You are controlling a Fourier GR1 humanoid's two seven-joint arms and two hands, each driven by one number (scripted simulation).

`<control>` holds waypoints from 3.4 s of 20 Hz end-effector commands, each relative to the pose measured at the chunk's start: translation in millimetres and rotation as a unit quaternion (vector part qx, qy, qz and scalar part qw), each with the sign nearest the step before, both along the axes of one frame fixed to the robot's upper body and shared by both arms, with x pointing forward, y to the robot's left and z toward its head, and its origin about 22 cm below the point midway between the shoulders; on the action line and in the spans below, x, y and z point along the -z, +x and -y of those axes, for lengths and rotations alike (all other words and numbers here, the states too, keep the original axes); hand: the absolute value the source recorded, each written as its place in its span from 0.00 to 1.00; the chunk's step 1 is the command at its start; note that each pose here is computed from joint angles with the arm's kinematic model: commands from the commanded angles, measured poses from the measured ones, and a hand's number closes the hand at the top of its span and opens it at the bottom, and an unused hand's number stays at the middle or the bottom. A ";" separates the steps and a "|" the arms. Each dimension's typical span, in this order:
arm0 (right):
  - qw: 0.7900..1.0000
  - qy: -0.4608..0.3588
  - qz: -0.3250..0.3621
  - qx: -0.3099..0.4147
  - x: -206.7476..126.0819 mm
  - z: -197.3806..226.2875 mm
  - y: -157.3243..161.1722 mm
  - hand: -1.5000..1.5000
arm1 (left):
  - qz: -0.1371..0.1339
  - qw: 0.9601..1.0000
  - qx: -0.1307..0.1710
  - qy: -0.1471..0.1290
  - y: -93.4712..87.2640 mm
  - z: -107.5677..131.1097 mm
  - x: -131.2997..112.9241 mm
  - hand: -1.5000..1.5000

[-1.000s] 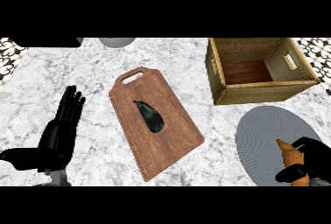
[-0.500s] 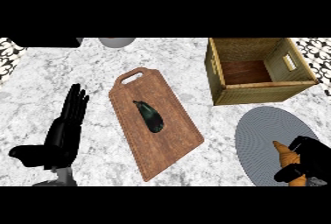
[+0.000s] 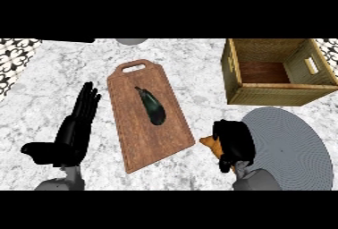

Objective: Pick the croissant from the placemat and place it in the basket

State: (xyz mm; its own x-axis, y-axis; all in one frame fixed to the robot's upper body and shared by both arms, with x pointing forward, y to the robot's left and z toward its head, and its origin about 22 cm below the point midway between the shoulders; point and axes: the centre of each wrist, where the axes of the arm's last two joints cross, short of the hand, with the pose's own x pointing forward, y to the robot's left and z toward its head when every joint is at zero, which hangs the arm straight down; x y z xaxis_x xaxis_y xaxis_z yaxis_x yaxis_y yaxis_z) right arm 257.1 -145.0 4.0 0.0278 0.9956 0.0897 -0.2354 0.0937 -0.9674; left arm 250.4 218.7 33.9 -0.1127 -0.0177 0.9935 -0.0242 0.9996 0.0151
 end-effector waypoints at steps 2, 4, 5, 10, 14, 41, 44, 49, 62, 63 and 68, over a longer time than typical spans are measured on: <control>0.989 0.090 0.054 -0.103 -31.0 -74.7 -4.4 1.00 | 0.000 1.000 -0.016 0.003 1.2 -9.3 0.3 0.50; 0.983 0.142 0.055 -0.104 -38.8 -80.7 -0.4 1.00 | -0.005 1.000 -0.018 0.007 1.1 -30.1 0.5 0.50; 0.977 0.174 0.070 -0.105 -49.7 -83.9 -4.9 1.00 | -0.002 1.000 -0.017 0.002 -11.2 -17.7 10.8 0.50; 0.936 0.295 0.155 -0.113 -109.6 -86.4 -26.2 1.00 | 0.000 0.999 -0.035 0.012 -5.7 -29.7 6.2 0.50; 0.914 0.340 0.185 -0.125 -167.7 -83.9 -61.1 1.00 | -0.012 0.999 -0.031 0.000 -5.8 -16.1 11.1 0.50; 0.942 0.237 0.232 0.045 -220.6 60.4 5.4 1.00 | -0.003 0.999 -0.036 0.006 1.4 -16.0 -8.7 0.50; 0.939 0.246 0.233 0.058 -221.8 59.1 34.1 1.00 | -0.006 1.000 -0.030 0.008 -7.8 -9.9 20.4 0.50; 0.948 0.214 0.228 0.050 -212.2 77.1 52.6 1.00 | 0.002 0.999 -0.037 0.006 13.8 12.6 -6.7 0.50; 0.957 0.206 0.194 0.057 -171.5 117.3 94.9 1.00 | 0.001 1.000 -0.025 0.010 -12.5 -24.6 -3.7 0.50; 0.958 0.202 0.195 0.057 -175.9 137.9 83.3 1.00 | 0.002 0.999 -0.035 -0.001 -27.6 -12.9 13.7 0.50; 0.955 0.214 0.195 0.059 -146.1 128.5 88.1 1.00 | 0.005 0.999 -0.036 0.008 -10.2 -24.1 1.8 0.50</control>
State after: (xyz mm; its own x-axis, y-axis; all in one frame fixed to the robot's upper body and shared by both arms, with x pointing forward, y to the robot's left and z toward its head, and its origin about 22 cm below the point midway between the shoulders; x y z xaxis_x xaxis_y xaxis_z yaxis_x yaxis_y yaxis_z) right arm 343.6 -272.3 157.7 0.0245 0.8702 0.4921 0.1742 0.4810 -0.8592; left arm 239.9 235.9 34.1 -0.1099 -0.0363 0.9933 -0.0921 0.9954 0.0262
